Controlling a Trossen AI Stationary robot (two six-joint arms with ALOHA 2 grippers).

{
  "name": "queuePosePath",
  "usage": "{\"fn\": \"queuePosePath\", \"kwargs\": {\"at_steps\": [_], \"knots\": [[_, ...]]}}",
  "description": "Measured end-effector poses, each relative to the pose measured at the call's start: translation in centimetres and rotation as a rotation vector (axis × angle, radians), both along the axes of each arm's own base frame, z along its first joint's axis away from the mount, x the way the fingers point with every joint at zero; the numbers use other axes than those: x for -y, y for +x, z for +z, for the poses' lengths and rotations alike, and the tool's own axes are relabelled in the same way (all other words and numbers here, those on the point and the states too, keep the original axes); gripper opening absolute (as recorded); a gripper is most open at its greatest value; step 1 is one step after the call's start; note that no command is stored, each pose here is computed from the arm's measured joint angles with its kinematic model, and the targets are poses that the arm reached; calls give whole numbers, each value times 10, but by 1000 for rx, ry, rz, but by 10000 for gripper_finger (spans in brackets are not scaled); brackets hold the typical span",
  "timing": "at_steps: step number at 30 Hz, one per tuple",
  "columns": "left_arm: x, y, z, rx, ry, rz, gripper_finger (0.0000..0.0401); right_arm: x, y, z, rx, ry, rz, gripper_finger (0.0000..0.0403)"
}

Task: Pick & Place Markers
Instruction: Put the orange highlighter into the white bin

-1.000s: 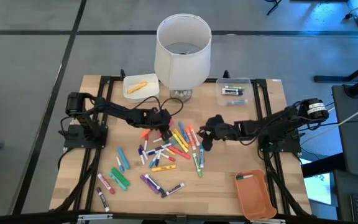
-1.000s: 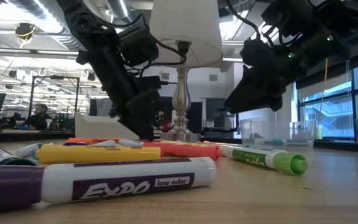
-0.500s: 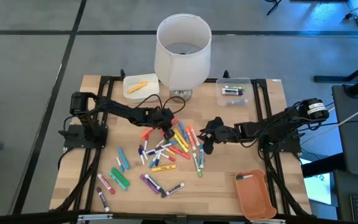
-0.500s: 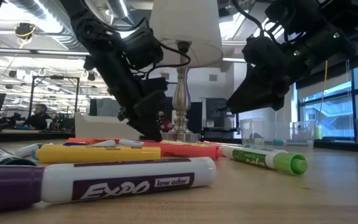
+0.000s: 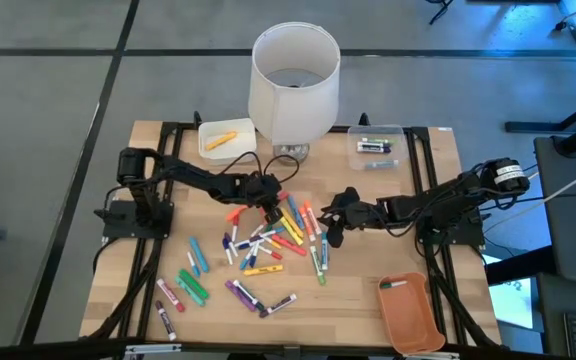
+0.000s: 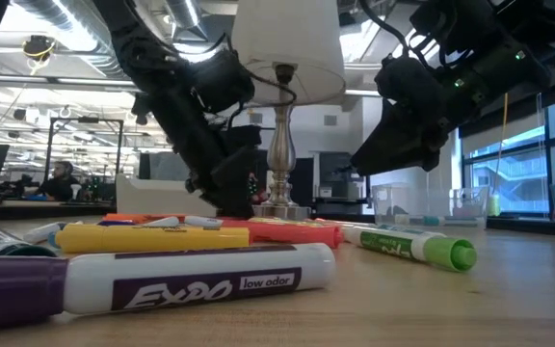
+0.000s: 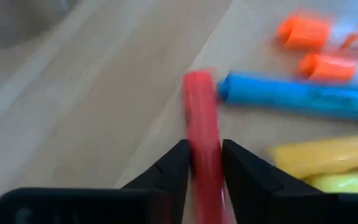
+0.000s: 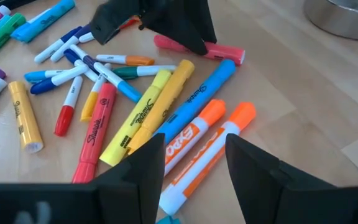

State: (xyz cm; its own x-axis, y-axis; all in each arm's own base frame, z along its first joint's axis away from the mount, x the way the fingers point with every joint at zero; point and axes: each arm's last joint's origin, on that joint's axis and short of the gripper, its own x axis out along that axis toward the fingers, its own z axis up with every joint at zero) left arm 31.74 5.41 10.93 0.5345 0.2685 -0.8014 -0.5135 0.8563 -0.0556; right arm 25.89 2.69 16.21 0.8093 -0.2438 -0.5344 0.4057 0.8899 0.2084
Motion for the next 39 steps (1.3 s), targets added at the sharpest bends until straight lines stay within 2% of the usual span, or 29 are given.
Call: {"fn": "queuePosePath", "kwargs": {"at_steps": [5, 8, 11, 17, 20, 24, 30, 35, 39], "knots": [[0, 2, 1, 19, 11, -8, 143, -1, 0, 0, 0, 0, 3, 168], [0, 2, 1, 17, 19, -19, 149, -1, 0, 0, 0, 0, 4, 168], [0, 2, 1, 11, 30, -40, 131, -1, 0, 0, 0, -1, 4, 168], [-1, 2, 5, 18, 54, -60, 64, -1, 0, 0, -1, -4, 6, 168], [-2, -1, 16, 26, 79, -77, 63, -1, 0, 0, -1, -4, 6, 168], [-6, 0, 49, 61, 160, -86, 64, -1, 0, 0, -1, -5, 5, 168], [-14, -24, 87, -82, 431, 2, 70, -1, -1, -1, -9, -10, 0, 168], [-32, -52, 100, -244, 484, 86, 68, -1, -1, -2, -22, -12, 0, 168], [-52, -65, 101, -350, 527, 102, 74, -1, -1, -1, -19, -11, -1, 168]]}}
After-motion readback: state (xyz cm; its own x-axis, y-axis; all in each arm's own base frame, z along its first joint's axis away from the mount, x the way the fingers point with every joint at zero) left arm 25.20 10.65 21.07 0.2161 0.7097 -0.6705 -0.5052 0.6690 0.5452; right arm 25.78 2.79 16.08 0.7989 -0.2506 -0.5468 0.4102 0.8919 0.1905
